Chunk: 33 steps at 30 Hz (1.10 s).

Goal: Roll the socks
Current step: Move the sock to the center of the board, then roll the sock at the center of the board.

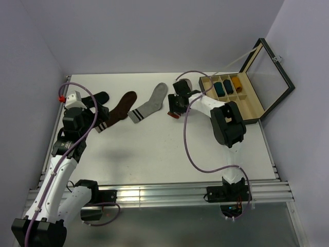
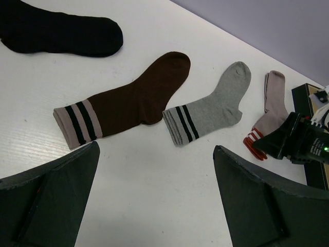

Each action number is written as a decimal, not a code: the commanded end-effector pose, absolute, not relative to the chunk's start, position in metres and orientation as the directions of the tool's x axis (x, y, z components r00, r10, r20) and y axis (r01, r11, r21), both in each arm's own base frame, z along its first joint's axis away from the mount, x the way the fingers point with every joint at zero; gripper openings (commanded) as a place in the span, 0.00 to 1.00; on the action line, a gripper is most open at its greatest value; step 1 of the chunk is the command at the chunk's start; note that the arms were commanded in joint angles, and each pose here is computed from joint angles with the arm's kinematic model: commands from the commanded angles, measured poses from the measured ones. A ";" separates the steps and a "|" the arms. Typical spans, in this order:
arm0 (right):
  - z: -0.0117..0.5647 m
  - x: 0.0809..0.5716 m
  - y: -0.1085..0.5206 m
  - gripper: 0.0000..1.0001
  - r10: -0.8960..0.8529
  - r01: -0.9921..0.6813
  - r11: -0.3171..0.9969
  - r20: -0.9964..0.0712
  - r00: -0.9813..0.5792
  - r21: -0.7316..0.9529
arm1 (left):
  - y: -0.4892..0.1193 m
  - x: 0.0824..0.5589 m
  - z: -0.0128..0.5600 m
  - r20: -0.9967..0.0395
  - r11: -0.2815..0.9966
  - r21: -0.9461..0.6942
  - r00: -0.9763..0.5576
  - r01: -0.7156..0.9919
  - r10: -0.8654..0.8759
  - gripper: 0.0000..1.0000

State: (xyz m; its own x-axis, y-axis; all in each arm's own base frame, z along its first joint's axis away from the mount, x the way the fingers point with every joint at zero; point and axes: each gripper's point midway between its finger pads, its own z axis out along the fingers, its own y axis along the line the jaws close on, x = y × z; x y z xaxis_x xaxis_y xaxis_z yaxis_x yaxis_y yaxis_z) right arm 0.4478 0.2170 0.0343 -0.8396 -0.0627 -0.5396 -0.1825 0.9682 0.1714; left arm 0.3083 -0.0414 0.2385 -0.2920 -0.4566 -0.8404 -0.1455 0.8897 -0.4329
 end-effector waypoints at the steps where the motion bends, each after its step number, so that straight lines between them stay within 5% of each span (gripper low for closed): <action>1: 0.040 0.449 0.223 0.63 -0.096 -0.184 0.978 -0.562 -0.822 0.102 | -0.044 0.312 0.249 -0.850 0.888 -0.445 -0.258 -0.115 -0.459 1.00; 9: 0.012 0.383 0.234 0.62 -0.128 -0.176 0.982 -0.467 -0.875 0.062 | -0.046 0.310 0.250 -0.849 0.887 -0.451 -0.257 -0.103 -0.462 0.99; 16: 0.020 0.309 0.246 0.74 -0.164 -0.206 0.977 -0.416 -0.894 0.058 | -0.046 0.308 0.252 -0.850 0.885 -0.454 -0.250 -0.100 -0.464 0.99; 23: 0.099 0.287 0.273 0.79 -0.267 -0.381 0.922 -0.589 -0.762 0.075 | -0.045 0.305 0.253 -0.848 0.882 -0.459 -0.245 -0.104 -0.470 0.99; 33: 0.075 0.287 0.245 0.58 -0.481 -0.514 0.848 -0.600 -0.640 -0.132 | -0.046 0.306 0.252 -0.847 0.882 -0.461 -0.247 -0.101 -0.471 0.99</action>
